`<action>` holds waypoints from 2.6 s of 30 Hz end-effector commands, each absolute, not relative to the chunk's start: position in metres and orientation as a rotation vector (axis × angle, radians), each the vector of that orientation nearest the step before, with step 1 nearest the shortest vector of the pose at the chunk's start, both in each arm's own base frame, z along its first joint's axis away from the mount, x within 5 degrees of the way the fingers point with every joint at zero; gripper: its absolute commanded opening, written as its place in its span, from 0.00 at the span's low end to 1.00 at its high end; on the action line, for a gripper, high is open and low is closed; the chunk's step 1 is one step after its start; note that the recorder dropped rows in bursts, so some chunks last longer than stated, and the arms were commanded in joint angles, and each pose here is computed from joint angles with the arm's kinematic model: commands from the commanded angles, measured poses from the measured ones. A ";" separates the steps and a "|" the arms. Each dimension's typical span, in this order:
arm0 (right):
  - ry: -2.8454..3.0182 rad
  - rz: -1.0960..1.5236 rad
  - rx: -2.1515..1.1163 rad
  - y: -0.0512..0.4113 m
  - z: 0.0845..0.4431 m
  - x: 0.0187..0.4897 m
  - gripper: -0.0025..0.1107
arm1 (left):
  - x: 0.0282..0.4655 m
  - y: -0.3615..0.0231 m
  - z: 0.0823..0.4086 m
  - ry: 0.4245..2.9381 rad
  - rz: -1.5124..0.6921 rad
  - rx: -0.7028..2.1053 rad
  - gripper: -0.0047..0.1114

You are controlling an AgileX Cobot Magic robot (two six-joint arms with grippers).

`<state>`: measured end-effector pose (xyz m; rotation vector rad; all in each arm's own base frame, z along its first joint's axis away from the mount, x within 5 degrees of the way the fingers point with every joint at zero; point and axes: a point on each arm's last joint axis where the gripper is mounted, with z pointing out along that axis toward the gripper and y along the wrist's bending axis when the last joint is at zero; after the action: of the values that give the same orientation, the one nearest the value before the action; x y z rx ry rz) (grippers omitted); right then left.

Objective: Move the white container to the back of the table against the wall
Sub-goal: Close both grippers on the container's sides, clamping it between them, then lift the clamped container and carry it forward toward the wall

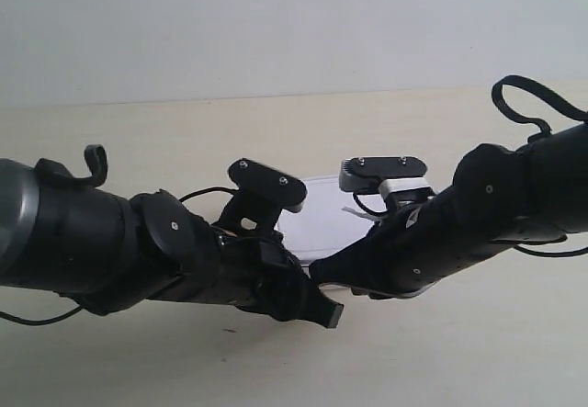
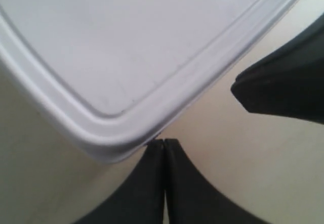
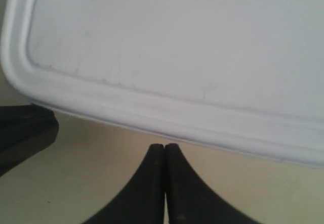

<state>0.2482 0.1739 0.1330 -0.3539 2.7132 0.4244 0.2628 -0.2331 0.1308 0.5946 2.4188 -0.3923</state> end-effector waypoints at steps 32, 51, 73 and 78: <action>2.674 0.376 -0.260 0.156 0.129 0.339 0.02 | 0.345 -0.240 0.115 2.326 -0.300 0.590 0.04; 2.628 0.368 -0.248 0.157 0.127 0.403 0.02 | 0.407 -0.232 0.109 2.269 -0.291 0.548 0.04; 2.587 0.365 -0.253 0.160 0.103 0.470 0.02 | 0.468 -0.225 0.095 2.202 -0.294 0.538 0.04; 2.564 0.370 -0.259 0.165 0.100 0.483 0.02 | 0.473 -0.227 0.095 2.175 -0.274 0.579 0.04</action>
<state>0.4758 0.1647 0.0999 -0.2432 2.5821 0.3800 0.4694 -0.2270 0.0902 0.5570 2.1986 -0.2839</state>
